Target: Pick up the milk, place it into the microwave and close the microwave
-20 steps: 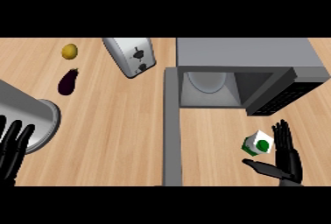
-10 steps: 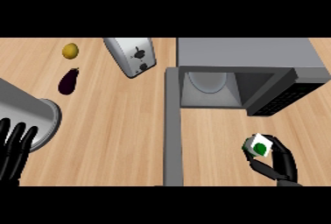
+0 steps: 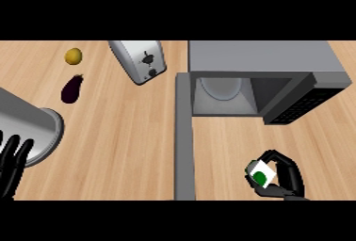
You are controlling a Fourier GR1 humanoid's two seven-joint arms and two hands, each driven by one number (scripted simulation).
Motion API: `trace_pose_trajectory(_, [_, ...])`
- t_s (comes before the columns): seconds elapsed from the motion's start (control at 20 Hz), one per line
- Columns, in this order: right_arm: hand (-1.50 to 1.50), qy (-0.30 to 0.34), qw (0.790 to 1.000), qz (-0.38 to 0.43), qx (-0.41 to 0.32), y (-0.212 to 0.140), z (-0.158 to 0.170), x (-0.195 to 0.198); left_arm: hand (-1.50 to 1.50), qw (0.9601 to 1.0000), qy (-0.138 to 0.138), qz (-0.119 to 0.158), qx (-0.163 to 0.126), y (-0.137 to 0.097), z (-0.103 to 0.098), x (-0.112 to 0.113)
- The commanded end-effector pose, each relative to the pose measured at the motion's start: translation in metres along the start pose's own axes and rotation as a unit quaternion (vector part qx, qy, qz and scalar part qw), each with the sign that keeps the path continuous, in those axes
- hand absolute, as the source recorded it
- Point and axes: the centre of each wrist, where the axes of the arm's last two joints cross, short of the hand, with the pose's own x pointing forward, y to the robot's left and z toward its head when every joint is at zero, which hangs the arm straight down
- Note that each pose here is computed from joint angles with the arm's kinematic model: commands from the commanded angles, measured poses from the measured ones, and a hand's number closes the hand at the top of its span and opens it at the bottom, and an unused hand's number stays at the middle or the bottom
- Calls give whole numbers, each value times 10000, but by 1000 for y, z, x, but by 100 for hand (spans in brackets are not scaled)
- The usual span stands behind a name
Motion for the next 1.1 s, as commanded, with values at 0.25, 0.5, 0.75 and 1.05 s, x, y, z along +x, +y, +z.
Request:
trace_pose_trajectory(0.25, [150, -793, 9953, -480, 293, 46, 20, 25, -150, 9999, 112, 8, 122, 3, 4, 0])
trace_pose_trajectory(0.5, [150, -832, 9962, -252, -71, 71, -29, 60, -150, 9998, 74, 24, 192, 14, 0, -10])
trace_pose_trajectory(0.75, [150, -948, 9952, 146, 188, 92, -60, 97, -150, 9998, 134, -26, 160, 24, 8, 5])
trace_pose_trajectory(1.05, [150, -807, 9939, 745, 32, 126, -110, 103, -150, 9997, 149, -9, 174, 33, 9, -12])
